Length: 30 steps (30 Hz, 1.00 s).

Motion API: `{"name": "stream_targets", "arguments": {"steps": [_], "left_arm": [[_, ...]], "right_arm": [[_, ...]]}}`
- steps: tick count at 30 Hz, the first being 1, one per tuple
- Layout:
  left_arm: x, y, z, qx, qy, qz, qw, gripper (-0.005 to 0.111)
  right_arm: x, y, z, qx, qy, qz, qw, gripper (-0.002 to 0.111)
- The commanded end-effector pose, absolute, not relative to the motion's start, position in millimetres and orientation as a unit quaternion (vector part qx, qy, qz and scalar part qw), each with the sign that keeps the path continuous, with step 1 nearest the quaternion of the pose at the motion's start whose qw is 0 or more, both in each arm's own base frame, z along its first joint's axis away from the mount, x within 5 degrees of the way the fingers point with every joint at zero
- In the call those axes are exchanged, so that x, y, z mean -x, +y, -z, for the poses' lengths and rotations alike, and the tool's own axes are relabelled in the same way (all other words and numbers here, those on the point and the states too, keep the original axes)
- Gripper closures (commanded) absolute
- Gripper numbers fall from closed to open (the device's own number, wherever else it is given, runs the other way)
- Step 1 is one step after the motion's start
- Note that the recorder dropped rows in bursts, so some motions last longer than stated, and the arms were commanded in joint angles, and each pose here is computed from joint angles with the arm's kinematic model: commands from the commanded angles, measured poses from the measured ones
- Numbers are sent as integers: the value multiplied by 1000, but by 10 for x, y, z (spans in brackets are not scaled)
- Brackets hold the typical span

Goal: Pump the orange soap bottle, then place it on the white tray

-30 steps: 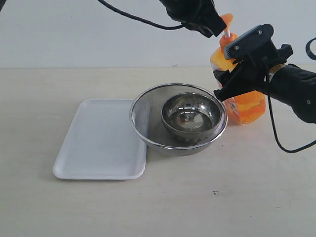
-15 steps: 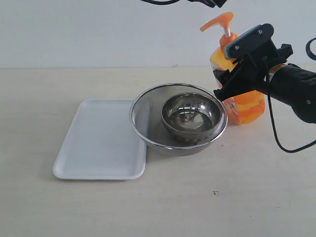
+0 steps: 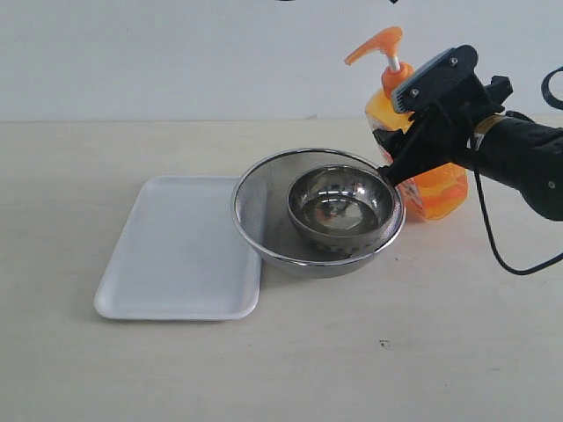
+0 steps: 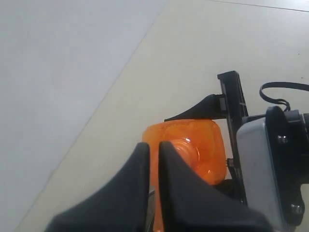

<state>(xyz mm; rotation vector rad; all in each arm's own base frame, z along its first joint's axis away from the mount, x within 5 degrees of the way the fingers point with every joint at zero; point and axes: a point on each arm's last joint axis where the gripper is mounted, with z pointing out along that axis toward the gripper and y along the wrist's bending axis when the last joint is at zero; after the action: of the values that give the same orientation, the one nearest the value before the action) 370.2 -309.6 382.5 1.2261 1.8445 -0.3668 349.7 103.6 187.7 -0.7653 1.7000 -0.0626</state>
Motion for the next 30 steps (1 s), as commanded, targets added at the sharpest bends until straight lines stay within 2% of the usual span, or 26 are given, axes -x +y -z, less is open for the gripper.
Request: {"name": "stream_targets", "arguments": {"steps": [1,14,30], "left_arm": [[-3672,-3101,-3868,-494,735,151,439,102],[-3788,-3186,-3535,-515,745,138,401,102],[-3814,-3209,-3549,-506,740,143,419,102]], "right_arm": [[-3501,1054,-1996,332,716,27,614,108],[-3501,1054,-1996,328,717,24,614,108],[-3501,1055,-1996,323,720,19,614,108]]}}
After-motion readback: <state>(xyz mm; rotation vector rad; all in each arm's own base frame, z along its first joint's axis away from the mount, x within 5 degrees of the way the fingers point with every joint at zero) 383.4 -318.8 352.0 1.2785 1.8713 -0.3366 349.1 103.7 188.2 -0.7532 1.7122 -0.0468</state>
